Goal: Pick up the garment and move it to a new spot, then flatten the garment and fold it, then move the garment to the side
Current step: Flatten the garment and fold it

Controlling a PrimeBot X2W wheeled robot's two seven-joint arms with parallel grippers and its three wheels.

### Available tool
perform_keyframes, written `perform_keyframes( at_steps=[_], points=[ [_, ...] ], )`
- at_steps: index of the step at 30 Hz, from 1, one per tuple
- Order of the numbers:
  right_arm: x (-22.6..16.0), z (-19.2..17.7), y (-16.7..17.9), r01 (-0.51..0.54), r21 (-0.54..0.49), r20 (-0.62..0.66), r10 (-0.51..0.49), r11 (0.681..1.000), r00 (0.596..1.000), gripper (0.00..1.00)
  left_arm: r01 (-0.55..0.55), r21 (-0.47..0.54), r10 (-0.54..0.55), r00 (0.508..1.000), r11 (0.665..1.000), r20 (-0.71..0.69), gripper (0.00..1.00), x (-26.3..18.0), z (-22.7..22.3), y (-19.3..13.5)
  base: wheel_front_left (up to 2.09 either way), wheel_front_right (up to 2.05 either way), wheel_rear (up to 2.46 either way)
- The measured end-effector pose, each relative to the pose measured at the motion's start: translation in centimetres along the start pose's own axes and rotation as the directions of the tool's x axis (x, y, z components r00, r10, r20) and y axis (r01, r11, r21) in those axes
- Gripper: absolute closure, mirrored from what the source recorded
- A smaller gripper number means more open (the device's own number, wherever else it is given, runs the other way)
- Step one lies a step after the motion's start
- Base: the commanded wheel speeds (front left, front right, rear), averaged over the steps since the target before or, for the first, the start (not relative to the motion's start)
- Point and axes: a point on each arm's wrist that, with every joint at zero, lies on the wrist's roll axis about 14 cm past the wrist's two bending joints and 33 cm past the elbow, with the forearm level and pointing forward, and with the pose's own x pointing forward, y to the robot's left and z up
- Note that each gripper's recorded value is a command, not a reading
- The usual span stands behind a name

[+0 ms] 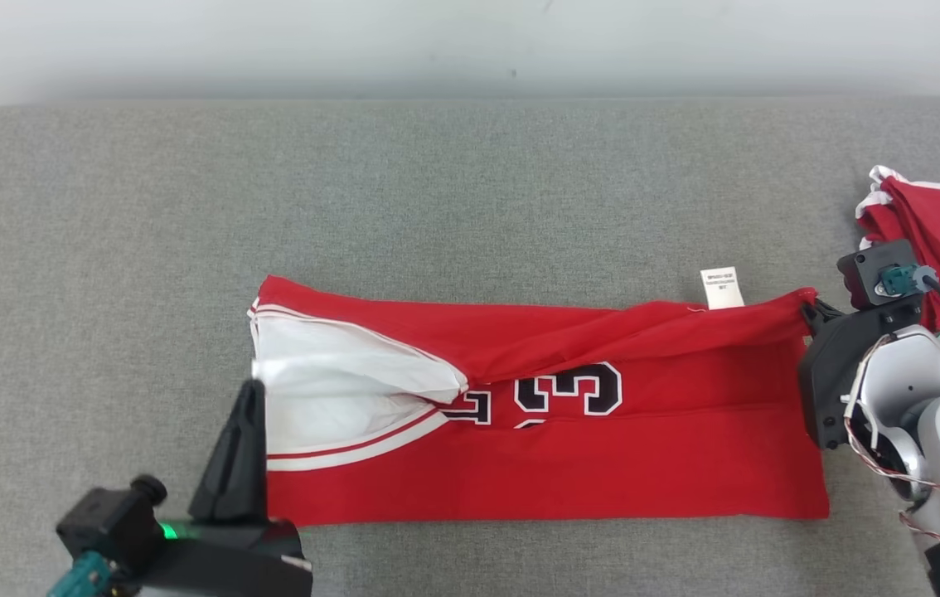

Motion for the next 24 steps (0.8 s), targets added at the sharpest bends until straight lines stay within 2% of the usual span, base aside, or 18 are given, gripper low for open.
perform_keyframes(
  at_steps=[10,15,16,17,24],
  points=[
    [-1.2,-2.2,-0.4,-0.008,-0.095,-0.079,0.001,0.995,0.997,1.0,-0.063,-0.049,0.058,0.994,0.997,-0.094,1.0,-2.2,-3.1,0.8,0.0,0.0,0.0],
    [-1.3,-2.4,-0.2,-0.023,-0.106,-0.09,0.013,0.994,0.996,1.0,-0.09,-0.067,0.082,0.99,0.994,-0.118,1.0,-2.9,-3.9,1.1,0.0,0.0,0.0],
    [-1.4,-2.8,0.1,-0.032,-0.109,-0.099,0.021,0.994,0.995,0.69,-0.094,-0.067,0.086,0.99,0.993,-0.115,1.0,-3.0,-3.8,1.2,0.0,0.0,0.0],
    [-1.4,-3.2,0.4,-0.043,-0.111,-0.112,0.03,0.993,0.993,0.0,-0.106,-0.07,0.097,0.988,0.992,-0.123,1.0,-3.3,-4.1,1.5,0.0,0.0,0.0],
    [-1.6,-3.4,0.1,-0.04,-0.087,-0.122,0.029,0.995,0.992,0.0,-0.128,-0.079,0.115,0.98,0.989,-0.16,1.0,-4.3,-5.3,1.7,0.0,0.0,0.0]
  ],
)
